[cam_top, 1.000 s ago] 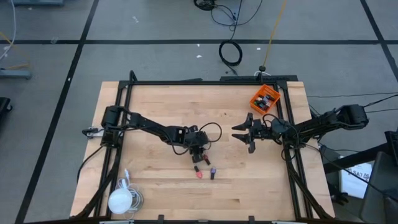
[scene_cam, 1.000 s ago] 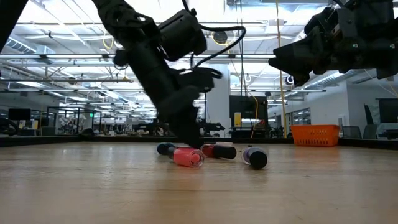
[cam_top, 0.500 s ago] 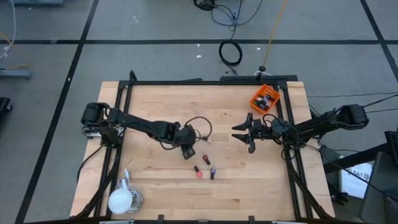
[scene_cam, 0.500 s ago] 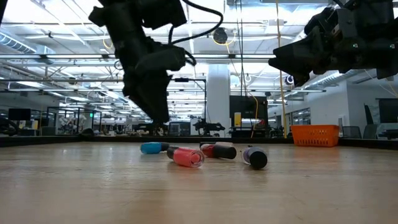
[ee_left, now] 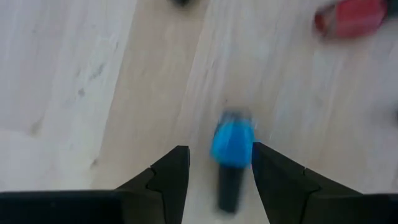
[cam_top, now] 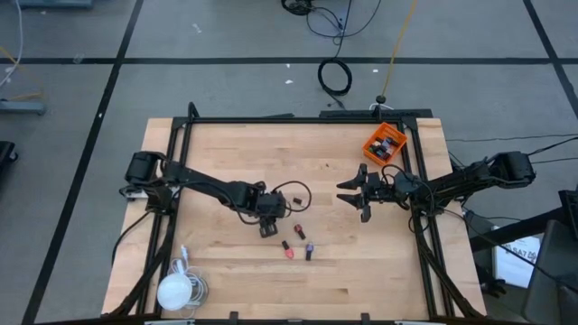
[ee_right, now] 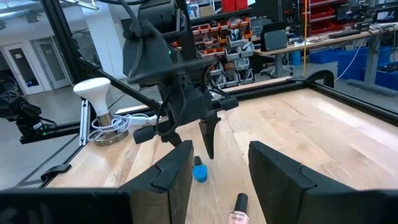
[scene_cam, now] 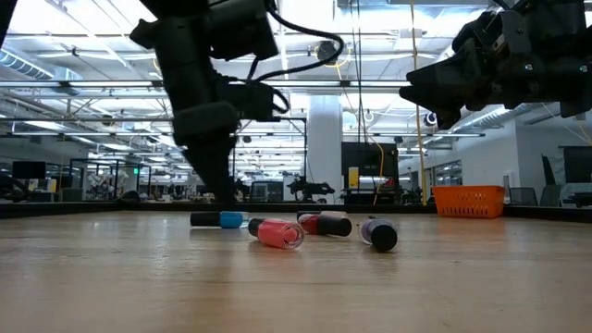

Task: Pick & Place Nail Polish
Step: Put the blue nail polish bottle into the orange basket

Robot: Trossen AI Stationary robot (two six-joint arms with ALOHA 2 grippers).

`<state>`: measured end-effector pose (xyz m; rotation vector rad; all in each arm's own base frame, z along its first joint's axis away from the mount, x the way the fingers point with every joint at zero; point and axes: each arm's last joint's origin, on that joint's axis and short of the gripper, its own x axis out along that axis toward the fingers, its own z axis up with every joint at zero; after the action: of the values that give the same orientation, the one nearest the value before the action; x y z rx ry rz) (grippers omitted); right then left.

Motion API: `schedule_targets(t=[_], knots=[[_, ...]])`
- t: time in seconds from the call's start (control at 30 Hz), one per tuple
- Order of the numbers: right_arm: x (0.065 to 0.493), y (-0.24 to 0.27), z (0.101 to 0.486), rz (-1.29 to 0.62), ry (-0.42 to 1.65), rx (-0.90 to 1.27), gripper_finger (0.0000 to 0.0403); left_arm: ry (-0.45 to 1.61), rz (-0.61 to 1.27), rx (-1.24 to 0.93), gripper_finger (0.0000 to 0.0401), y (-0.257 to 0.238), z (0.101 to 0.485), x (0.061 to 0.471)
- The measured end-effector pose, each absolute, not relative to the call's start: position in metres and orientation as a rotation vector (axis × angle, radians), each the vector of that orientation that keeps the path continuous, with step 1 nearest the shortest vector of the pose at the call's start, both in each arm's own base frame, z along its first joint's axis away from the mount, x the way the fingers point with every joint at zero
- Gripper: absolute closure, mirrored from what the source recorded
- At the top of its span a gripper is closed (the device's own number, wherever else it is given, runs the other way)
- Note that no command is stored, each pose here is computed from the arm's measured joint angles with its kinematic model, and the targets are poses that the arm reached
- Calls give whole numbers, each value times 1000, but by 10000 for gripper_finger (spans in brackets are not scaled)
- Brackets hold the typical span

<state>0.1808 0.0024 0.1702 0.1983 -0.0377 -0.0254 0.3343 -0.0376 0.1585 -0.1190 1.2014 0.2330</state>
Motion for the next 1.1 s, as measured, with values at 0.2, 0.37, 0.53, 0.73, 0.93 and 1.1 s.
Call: schedule_targets(t=[0.2, 0.37, 0.53, 0.73, 0.93, 1.1], knots=[[181, 2, 170, -25, -35, 198, 259, 1239, 273, -155, 229, -37, 157, 330], [181, 3, 170, -24, -31, 198, 259, 1242, 299, -207, 216, -38, 150, 333], [181, 3, 169, -24, -29, 198, 259, 1256, 311, -262, 176, -39, 148, 332], [181, 3, 169, -24, -28, 198, 259, 1278, 317, -255, 146, -39, 145, 331], [181, 3, 169, -24, -27, 198, 259, 1348, 327, -226, 144, -38, 143, 325], [181, 3, 169, -24, -22, 198, 259, 1378, 269, -145, 144, -38, 143, 323]])
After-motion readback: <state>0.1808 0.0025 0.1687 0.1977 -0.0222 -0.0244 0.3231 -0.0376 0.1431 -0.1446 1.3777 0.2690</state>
